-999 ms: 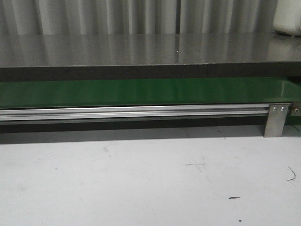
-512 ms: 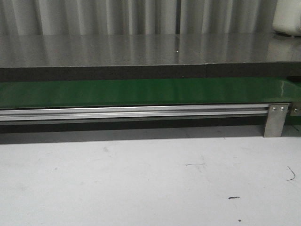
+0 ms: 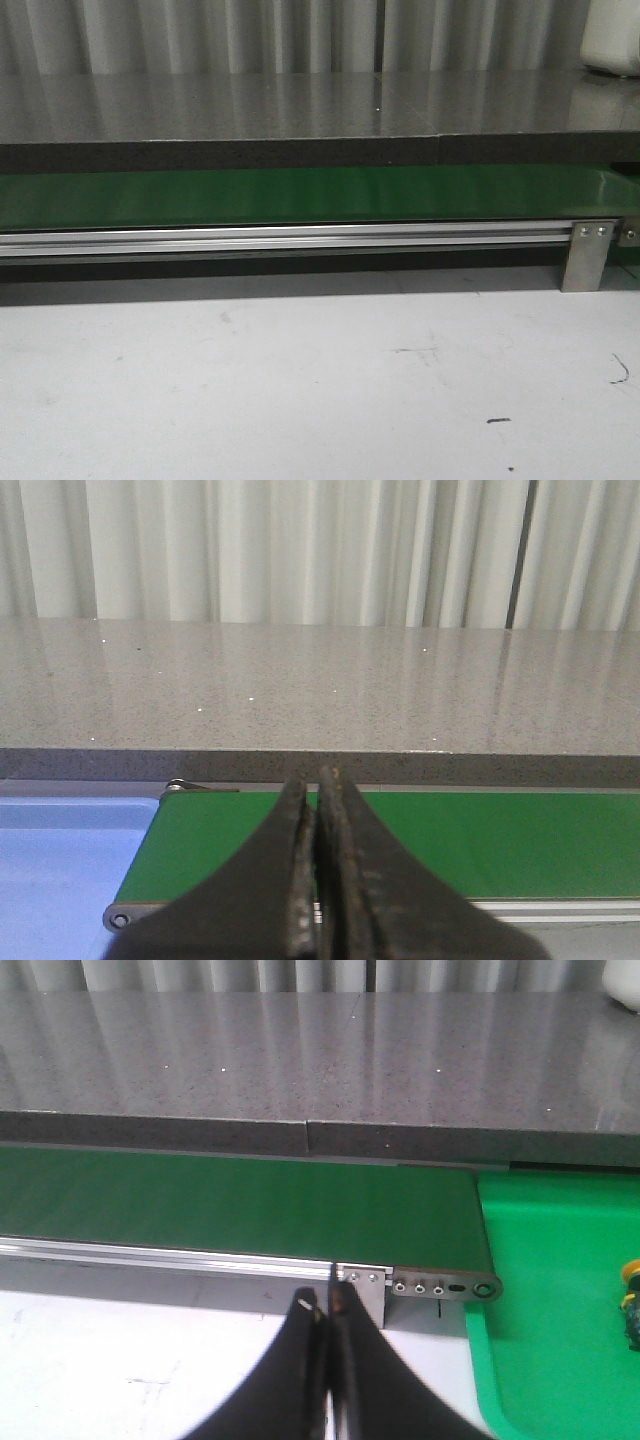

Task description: Move button from left to right

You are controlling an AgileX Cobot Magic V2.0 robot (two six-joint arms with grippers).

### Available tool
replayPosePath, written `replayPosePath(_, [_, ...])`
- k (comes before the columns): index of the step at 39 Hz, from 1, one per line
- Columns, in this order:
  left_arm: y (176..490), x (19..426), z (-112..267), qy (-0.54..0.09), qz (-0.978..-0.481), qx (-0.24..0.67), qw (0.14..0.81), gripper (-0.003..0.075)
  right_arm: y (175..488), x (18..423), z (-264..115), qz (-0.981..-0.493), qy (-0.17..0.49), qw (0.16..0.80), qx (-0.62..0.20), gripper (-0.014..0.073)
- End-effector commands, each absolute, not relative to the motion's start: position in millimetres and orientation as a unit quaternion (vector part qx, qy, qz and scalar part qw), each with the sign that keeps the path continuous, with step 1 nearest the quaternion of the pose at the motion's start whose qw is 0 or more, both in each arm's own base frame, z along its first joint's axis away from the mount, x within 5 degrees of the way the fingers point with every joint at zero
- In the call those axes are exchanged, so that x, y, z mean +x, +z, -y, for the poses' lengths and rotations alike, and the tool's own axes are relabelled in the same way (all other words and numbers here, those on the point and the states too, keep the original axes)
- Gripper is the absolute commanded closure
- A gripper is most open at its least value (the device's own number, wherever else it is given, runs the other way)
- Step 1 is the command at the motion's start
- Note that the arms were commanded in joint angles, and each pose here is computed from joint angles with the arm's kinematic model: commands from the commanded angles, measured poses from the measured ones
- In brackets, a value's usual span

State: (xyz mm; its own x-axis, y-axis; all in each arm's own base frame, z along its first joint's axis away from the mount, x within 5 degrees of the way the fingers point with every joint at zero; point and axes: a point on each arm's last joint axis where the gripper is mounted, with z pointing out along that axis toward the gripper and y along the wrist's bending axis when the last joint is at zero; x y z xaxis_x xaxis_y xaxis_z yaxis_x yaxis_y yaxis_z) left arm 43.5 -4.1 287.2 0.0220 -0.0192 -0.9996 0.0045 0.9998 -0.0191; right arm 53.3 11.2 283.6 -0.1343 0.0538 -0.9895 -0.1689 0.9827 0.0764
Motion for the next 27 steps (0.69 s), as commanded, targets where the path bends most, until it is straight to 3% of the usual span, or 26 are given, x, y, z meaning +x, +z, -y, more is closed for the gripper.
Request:
replayPosePath(1, [302,42,3,-0.012,-0.665,-0.015,0.747,0.0741,299,54,-11,-0.714,0.086,0.694,-0.036,0.0664])
replayPosePath(19, [302,42,3,-0.013,-0.665,-0.015,0.747,0.0741,299,54,-11,-0.714,0.086,0.694,-0.036,0.0664])
replayPosePath(27, [283,48,0,-0.013,-0.686,-0.034,0.727,0.0741,299,54,-11,-0.714,0.086,0.694,-0.036,0.0664])
